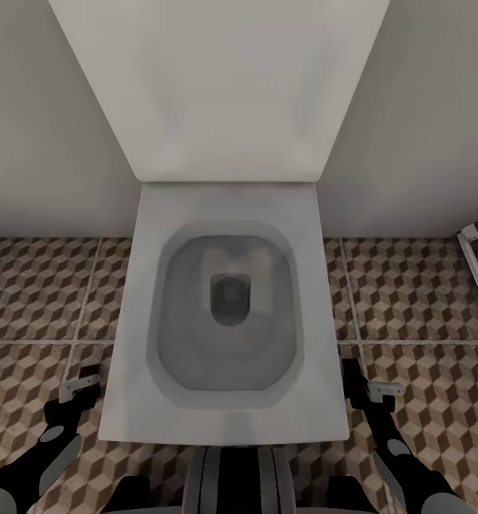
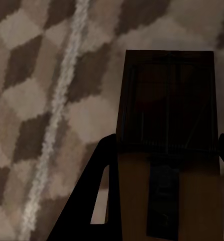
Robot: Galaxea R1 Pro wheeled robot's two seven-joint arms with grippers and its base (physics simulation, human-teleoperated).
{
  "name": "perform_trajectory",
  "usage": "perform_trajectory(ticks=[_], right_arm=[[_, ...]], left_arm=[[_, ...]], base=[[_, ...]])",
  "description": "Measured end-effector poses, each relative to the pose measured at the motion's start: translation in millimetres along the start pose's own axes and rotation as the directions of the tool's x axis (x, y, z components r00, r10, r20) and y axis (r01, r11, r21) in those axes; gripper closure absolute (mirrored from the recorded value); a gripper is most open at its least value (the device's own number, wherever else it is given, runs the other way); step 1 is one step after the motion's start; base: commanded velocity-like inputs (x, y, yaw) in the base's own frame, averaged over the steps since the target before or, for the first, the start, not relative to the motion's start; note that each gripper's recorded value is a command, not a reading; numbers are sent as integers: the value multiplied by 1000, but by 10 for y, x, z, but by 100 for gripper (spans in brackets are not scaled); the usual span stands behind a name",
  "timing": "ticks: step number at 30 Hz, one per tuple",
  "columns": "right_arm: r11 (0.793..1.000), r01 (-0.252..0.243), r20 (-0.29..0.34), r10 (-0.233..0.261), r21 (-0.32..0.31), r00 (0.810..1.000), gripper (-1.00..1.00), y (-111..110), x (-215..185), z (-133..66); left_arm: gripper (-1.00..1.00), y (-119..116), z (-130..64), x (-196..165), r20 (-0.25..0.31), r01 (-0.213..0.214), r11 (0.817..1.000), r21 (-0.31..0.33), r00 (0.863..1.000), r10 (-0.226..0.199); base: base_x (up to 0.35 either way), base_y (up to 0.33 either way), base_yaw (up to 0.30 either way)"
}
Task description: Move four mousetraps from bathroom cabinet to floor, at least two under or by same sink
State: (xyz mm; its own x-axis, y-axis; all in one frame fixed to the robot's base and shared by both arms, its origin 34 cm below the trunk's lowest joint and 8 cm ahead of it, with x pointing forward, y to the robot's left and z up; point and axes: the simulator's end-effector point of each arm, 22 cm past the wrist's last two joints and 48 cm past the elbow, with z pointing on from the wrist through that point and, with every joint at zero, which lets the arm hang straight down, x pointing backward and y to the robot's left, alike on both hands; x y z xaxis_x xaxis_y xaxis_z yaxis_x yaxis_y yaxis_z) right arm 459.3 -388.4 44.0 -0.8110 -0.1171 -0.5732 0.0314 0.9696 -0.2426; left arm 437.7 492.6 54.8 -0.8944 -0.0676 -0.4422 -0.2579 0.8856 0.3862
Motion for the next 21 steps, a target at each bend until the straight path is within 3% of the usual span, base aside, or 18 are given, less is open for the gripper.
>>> perform_trajectory(ticks=[21], right_arm=[[1000, 0, 0, 0, -2, 1000, 100, 4, 1, 0]], left_arm=[[100, -6, -1, 2, 0, 1, 1000, 1, 1000, -1]], base=[[0, 0, 0]])
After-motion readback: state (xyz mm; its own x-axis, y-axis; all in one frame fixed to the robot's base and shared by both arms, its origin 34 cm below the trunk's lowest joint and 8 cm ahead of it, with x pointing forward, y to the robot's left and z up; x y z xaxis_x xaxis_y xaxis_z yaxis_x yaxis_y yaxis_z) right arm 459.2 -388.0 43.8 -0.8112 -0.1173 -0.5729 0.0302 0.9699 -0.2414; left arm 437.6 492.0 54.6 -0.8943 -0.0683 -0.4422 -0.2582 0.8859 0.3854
